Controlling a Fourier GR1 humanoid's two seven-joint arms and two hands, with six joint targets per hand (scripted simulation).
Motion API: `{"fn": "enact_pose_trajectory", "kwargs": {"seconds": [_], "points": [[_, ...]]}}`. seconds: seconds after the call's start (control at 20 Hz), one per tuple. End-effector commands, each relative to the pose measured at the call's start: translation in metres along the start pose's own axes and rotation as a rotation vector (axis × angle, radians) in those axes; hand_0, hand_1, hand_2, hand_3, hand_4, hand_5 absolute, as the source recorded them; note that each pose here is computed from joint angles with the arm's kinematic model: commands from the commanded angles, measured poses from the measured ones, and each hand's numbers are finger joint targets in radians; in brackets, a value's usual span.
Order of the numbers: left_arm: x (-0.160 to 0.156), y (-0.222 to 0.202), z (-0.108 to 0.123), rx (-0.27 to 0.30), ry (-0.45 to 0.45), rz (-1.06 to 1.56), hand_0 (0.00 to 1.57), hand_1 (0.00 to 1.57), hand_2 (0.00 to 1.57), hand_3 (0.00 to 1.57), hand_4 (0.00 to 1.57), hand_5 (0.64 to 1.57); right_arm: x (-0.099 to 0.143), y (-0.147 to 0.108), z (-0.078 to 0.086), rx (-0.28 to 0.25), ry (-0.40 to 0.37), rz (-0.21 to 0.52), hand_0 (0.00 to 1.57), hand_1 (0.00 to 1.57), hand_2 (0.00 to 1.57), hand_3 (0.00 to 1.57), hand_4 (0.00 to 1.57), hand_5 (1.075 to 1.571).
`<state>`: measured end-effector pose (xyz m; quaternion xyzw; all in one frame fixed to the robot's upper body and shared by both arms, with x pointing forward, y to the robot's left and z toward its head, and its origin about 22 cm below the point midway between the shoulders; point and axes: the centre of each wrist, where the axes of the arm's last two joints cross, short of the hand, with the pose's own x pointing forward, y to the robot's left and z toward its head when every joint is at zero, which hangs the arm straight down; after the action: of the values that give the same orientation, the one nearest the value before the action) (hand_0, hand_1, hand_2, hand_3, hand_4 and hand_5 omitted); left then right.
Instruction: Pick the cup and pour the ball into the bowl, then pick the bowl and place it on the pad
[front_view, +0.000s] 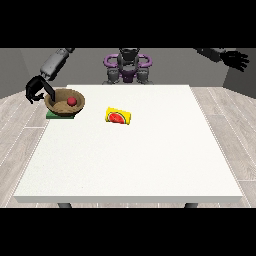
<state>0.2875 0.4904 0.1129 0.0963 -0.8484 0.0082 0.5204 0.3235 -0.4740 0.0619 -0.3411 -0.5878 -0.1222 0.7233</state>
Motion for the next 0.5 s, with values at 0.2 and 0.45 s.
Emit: {"fn": "enact_pose_trajectory", "kwargs": {"seconds": [0.2,0.45], "points": [[0.004,-0.007,-0.006,-0.021,-0.013,0.006,0.0,0.0,0.0,0.0,1.18,1.549,0.016,0.015,-0.009,0.048,0.025,-0.05,0.0,0.0,0.36,0.44,0.0,1.412],[-0.006,-0.091,-0.018,-0.143,0.087,0.071,0.0,0.0,0.0,0.0,0.9,1.559,0.004,0.016,-0.008,0.081,0.124,0.07,0.0,0.0,0.0,0.0,0.0,1.359]]}}
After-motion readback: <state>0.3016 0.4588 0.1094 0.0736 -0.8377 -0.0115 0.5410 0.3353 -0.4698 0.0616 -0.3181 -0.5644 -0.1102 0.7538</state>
